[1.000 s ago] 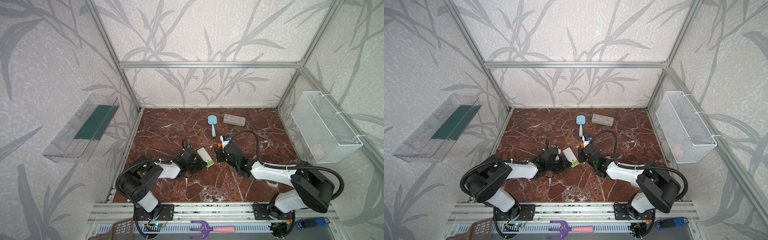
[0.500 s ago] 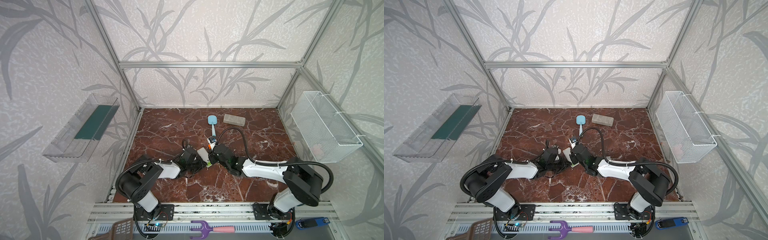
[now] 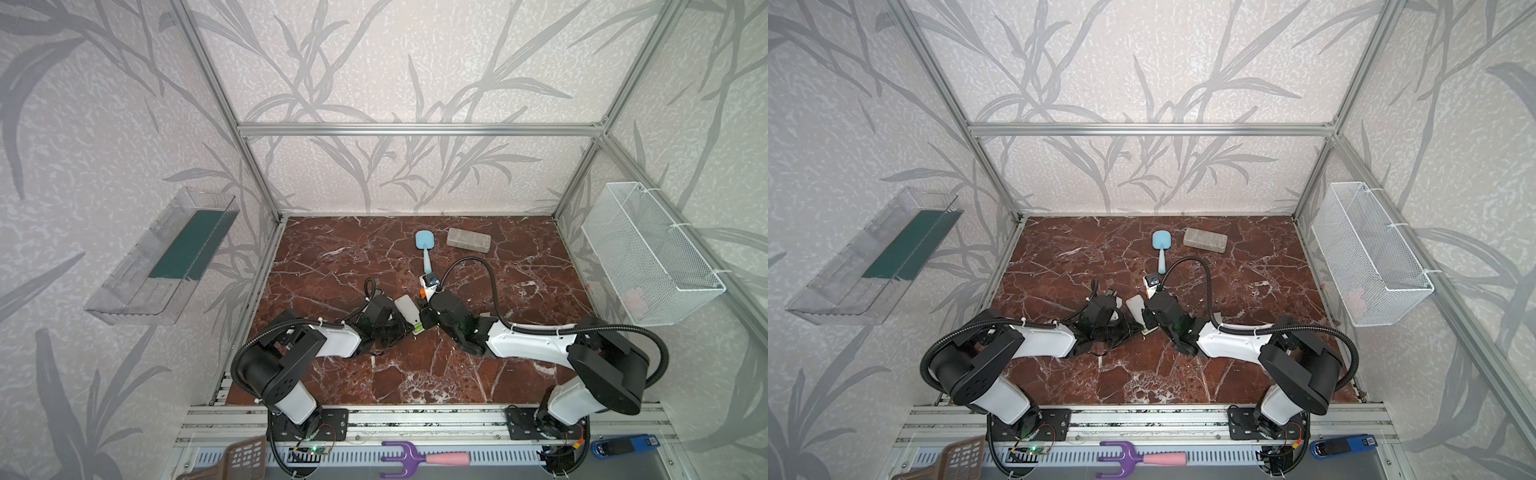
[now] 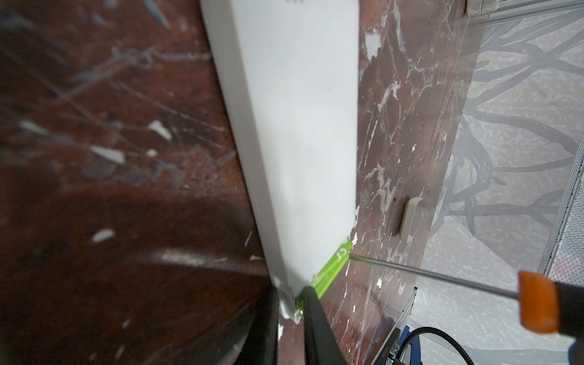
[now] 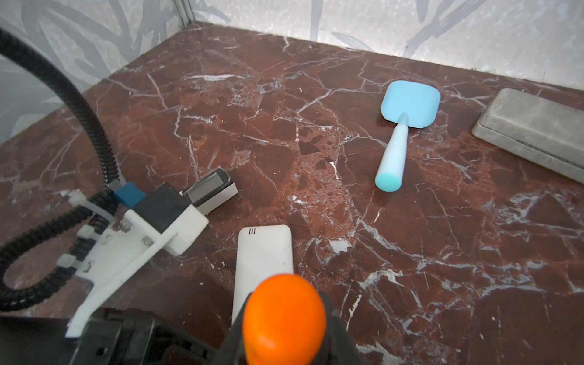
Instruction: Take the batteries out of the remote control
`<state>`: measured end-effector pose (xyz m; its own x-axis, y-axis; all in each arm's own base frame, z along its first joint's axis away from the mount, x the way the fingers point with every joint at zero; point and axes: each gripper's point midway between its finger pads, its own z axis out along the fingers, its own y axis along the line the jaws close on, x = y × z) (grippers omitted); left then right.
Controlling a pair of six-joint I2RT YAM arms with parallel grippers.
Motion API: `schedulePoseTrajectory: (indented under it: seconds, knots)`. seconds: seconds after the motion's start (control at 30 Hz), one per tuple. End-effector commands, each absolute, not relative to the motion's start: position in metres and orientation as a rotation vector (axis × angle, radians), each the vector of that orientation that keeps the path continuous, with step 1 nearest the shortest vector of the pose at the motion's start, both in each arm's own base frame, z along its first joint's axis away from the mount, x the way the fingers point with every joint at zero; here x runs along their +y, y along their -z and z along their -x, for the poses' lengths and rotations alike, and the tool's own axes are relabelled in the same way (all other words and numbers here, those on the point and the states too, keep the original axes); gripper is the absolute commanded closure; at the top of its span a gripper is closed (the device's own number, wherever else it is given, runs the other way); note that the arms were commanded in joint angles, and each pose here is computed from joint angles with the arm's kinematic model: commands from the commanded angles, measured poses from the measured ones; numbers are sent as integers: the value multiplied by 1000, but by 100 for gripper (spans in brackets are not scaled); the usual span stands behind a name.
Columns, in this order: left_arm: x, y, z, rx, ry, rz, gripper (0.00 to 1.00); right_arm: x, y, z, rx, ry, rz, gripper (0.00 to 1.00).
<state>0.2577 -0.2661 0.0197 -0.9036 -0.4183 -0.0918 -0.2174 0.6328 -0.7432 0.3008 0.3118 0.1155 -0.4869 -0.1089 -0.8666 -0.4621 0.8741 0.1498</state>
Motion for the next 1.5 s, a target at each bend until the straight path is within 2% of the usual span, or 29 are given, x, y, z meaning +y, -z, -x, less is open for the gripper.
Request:
schedulePoseTrajectory:
  seconds: [0.0,0.37,0.83,1.47]
  knots:
    - [-247,20,-239,2716,957,585,84,296,-62,-274,2255,-512,346,100]
    - [-247,24,-237,2710,972,603,84,277,-68,-286,2227,-753,34,100]
    - [-247,25,-238,2705,971,609,84,278,-95,-291,2161,-920,-72,100]
    - [-250,25,-241,2711,968,596,84,270,-118,-292,2115,-808,70,100]
